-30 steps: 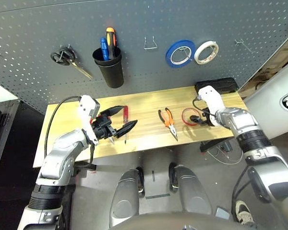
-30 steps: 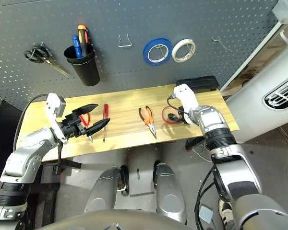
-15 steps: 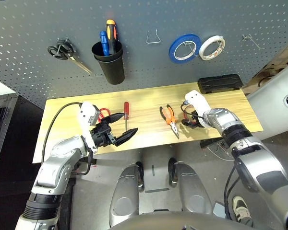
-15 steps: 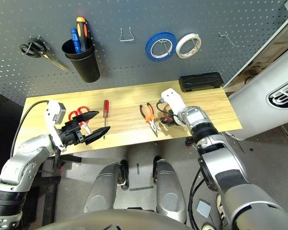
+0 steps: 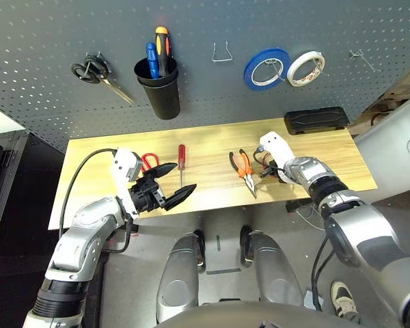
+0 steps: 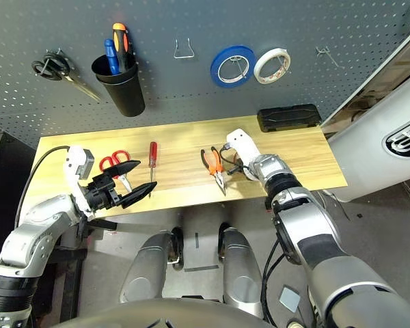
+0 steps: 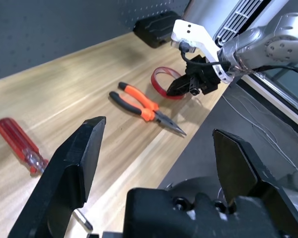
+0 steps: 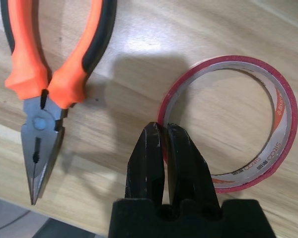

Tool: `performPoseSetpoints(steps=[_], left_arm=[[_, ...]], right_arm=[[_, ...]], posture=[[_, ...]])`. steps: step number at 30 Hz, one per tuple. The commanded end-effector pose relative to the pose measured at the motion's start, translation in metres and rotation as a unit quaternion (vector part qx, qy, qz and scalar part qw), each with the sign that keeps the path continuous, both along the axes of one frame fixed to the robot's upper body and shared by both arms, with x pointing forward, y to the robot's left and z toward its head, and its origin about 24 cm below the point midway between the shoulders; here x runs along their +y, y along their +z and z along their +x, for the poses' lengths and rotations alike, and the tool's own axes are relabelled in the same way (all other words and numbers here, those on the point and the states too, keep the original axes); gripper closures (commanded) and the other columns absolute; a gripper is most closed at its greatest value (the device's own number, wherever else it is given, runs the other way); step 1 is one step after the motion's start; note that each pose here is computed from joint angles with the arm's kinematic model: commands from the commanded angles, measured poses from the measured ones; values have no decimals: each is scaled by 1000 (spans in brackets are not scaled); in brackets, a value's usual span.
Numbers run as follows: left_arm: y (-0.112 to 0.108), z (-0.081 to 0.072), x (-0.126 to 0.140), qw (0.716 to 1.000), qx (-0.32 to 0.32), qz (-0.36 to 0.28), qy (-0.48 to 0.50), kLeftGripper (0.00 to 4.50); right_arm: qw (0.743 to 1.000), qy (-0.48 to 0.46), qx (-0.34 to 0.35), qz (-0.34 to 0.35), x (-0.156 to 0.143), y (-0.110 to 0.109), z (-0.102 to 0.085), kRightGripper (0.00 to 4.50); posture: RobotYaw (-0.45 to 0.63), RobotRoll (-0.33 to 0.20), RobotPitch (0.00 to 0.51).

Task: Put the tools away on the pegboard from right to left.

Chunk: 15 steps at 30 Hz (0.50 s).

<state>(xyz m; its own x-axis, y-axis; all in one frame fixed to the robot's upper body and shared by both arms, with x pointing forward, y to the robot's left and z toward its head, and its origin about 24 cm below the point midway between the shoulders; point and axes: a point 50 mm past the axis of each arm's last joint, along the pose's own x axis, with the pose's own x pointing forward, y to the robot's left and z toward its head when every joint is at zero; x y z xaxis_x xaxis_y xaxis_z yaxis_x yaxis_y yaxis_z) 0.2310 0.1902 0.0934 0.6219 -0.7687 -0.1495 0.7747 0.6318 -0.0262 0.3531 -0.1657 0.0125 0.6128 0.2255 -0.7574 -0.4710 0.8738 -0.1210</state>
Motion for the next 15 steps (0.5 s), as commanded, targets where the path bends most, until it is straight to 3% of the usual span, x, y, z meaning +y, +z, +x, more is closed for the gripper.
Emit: performPoseSetpoints(steps=[1, 8, 15], left_arm=[[-4, 2, -4, 1000, 4, 3, -4, 0], [0, 13, -6, 1000, -8, -1, -14, 0], [4, 19, -8, 999, -34, 22, -35, 0]], right_arm=[[1000, -16, -25, -3, -13, 5, 1, 4464], [988, -23, -153, -4, -40, 52, -6, 4464], [975, -25, -220, -27, -68, 99, -21, 4464]], posture=[[15, 0, 200], [-26, 0, 171], [-47, 0, 153]])
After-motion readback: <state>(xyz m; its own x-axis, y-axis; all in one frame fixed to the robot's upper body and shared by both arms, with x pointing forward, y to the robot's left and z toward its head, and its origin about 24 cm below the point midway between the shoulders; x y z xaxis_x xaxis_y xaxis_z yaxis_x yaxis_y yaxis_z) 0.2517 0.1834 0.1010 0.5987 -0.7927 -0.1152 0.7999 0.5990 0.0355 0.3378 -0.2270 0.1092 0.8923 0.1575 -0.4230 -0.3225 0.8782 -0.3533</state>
